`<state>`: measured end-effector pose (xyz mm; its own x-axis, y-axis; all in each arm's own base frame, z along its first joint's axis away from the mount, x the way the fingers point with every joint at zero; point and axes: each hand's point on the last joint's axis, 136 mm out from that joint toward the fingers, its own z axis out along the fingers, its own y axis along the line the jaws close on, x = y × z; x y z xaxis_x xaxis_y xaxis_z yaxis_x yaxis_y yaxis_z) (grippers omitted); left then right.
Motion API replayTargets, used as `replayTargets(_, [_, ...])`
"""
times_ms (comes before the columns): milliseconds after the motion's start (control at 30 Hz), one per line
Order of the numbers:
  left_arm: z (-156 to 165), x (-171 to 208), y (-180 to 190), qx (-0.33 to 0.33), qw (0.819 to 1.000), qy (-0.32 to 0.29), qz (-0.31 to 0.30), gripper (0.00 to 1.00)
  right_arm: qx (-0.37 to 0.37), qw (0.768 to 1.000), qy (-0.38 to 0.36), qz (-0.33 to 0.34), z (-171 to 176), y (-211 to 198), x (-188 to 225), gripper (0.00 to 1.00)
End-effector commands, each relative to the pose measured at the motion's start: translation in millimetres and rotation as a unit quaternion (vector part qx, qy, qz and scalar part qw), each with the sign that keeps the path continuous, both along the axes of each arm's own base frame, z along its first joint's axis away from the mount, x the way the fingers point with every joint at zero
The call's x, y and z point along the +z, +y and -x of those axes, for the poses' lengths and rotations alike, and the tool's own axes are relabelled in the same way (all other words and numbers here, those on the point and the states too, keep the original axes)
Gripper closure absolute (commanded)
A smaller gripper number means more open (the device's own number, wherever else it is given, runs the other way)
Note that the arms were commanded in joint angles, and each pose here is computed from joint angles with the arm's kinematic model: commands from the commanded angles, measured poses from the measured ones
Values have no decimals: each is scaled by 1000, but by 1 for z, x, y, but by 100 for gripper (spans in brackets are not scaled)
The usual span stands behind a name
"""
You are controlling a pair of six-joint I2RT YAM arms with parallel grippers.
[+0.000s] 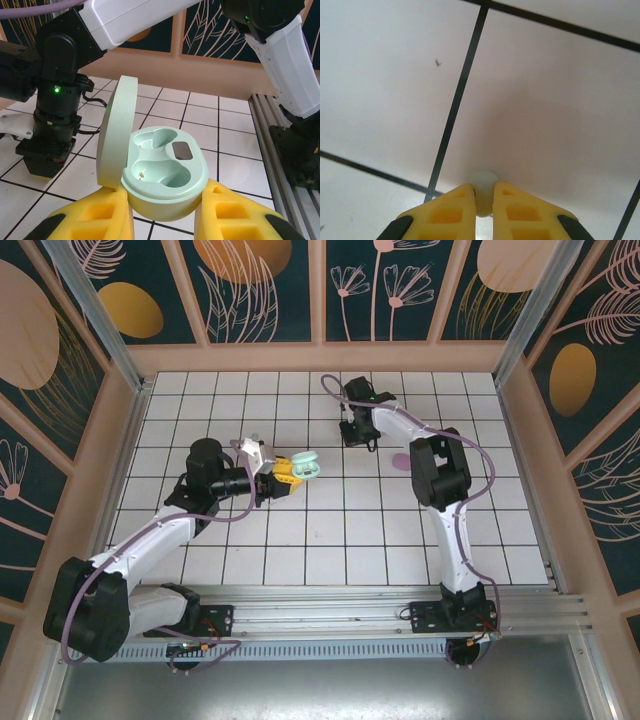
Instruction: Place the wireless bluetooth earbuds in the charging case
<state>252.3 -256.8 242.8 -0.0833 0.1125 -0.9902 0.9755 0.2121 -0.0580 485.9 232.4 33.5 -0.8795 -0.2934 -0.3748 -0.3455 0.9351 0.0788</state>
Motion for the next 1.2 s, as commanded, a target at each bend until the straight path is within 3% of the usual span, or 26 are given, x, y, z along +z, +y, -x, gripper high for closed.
replayTargets(0, [2, 7, 3, 0, 1000, -16, 6, 89, -5, 1000, -13, -25, 5, 0, 28, 90])
replayTargets(500, [2, 7, 3, 2, 1000, -14, 7, 89, 5, 996, -27, -80, 34, -4, 68, 92])
replayTargets(900, [-1, 2, 2, 4, 1000, -7, 5, 89, 11, 996, -8, -91, 42, -5, 66, 92])
replayTargets(1167, [-5, 2, -1, -4, 1000, -4, 7, 89, 50, 988, -39, -144, 69, 2, 122, 92])
